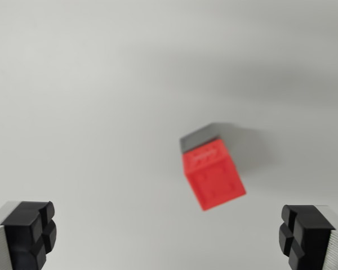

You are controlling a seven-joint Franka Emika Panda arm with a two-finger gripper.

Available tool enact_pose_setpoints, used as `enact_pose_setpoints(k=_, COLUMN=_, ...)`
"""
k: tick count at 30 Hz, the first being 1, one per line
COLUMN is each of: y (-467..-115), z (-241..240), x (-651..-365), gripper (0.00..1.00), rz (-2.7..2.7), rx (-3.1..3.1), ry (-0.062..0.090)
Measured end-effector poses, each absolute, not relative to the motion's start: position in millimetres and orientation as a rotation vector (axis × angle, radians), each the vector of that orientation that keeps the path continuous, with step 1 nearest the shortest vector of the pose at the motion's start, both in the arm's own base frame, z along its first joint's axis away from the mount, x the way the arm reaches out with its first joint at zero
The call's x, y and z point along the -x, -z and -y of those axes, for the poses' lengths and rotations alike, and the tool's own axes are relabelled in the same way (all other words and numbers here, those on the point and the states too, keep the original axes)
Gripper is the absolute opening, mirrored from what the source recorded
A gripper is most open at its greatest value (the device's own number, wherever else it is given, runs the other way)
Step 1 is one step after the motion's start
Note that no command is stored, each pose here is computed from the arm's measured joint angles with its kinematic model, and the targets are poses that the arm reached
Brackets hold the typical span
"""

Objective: Destack cube

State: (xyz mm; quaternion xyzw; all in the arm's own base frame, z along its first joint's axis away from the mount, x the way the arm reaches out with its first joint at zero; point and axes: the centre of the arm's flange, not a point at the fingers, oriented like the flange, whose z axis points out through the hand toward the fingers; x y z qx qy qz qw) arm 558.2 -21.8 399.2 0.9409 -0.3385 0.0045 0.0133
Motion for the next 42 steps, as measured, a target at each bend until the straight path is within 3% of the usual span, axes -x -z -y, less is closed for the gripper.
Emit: enact_pose_setpoints(k=42, y=-271, z=82, x=-495, gripper=1.0, rz=0.427, rx=-3.107, ry=0.007)
